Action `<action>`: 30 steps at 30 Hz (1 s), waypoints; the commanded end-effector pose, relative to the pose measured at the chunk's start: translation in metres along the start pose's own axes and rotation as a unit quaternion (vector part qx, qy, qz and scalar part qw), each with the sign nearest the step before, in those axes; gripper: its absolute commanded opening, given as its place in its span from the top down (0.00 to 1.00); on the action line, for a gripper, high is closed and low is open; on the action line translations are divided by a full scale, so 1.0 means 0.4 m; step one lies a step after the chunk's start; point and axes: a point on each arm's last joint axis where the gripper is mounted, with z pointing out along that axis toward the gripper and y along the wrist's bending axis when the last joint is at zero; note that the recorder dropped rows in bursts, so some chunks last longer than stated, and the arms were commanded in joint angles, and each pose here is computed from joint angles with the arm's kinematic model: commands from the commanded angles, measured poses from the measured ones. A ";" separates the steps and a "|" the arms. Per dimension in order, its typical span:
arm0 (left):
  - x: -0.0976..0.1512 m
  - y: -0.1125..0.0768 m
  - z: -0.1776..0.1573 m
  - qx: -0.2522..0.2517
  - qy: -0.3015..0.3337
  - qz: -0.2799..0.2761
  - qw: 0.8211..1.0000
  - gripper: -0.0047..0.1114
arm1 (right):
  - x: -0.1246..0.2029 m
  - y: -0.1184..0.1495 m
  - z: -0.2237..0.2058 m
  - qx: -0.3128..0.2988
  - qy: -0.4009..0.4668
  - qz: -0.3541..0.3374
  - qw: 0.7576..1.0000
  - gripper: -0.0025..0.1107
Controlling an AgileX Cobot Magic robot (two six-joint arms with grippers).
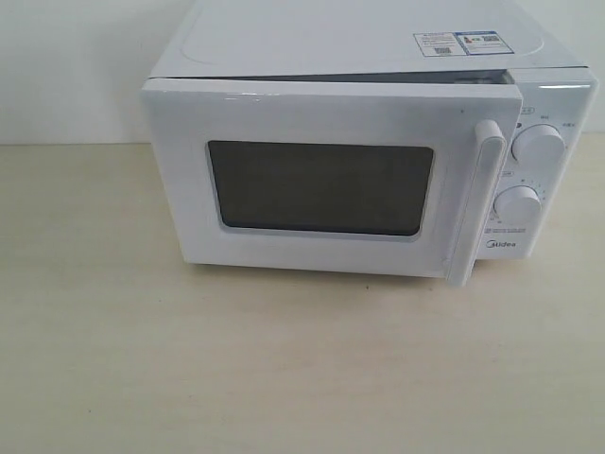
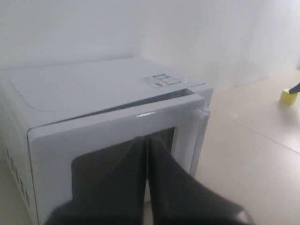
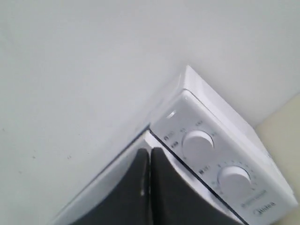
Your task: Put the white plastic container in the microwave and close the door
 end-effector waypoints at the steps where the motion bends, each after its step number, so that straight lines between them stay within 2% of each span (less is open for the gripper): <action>1: -0.013 -0.026 -0.062 -0.005 -0.057 0.009 0.998 0.93 | -0.063 0.066 -0.005 -0.044 -0.037 -0.032 0.998 0.98; 6: -0.019 -0.035 -0.083 -0.005 -0.078 0.013 0.997 0.93 | -0.148 0.162 -0.027 -0.091 -0.055 -0.048 0.993 0.98; 8: -0.019 -0.034 -0.081 -0.005 -0.076 0.012 0.997 0.93 | -0.191 0.213 -0.047 -0.110 -0.055 -0.075 0.990 0.98; 13: -0.018 -0.032 -0.076 -0.005 -0.072 0.010 0.997 0.93 | -0.265 0.339 -0.057 -0.132 0.046 -0.148 0.979 0.98; 16: -0.019 -0.031 -0.076 -0.007 -0.073 0.008 0.997 0.93 | -0.263 0.402 -0.045 -0.177 0.168 -0.194 0.950 0.98; 19: -0.019 -0.031 -0.076 -0.007 -0.073 0.008 0.997 0.93 | -0.217 0.449 -0.040 -0.270 0.331 -0.201 0.882 0.98; 20: -0.019 -0.031 -0.076 -0.007 -0.073 0.008 0.997 0.93 | -0.202 0.455 -0.032 -0.295 0.370 -0.191 0.860 0.98; 22: -0.019 -0.031 -0.076 -0.007 -0.073 0.008 0.997 0.93 | -0.182 0.453 -0.006 -0.308 0.411 -0.178 0.839 0.98; 26: -0.019 -0.031 -0.076 -0.007 -0.073 0.008 0.997 0.93 | -0.148 0.423 0.056 -0.279 0.431 -0.144 0.846 0.98; 30: -0.017 -0.031 -0.075 -0.007 -0.072 0.008 0.997 0.93 | -0.093 0.392 0.105 -0.308 0.441 -0.099 0.837 0.98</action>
